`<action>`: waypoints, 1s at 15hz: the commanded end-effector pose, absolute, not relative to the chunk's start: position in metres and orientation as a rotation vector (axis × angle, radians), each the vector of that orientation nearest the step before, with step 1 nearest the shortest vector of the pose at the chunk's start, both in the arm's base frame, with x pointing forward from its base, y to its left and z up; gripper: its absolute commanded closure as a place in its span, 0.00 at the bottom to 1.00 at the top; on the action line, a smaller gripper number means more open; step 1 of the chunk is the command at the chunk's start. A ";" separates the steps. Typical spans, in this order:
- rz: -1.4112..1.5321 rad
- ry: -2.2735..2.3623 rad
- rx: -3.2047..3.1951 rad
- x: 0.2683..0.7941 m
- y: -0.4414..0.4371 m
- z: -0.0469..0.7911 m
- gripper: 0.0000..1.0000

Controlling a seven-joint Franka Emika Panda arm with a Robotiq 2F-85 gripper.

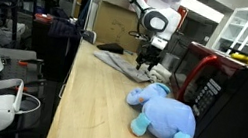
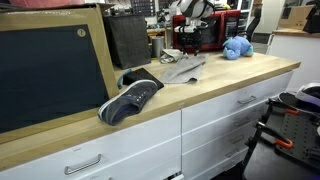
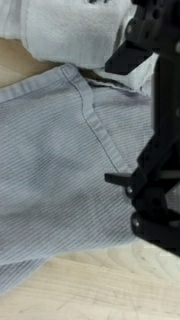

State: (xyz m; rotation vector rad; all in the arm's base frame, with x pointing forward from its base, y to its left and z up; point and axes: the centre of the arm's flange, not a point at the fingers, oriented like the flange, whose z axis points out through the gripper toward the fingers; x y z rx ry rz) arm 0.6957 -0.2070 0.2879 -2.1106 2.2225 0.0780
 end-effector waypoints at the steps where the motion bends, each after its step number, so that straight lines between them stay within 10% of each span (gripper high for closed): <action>1: 0.115 2.298 -2.023 0.687 -0.219 0.306 0.00; 15: 0.234 2.378 -2.066 0.646 -0.236 0.280 0.00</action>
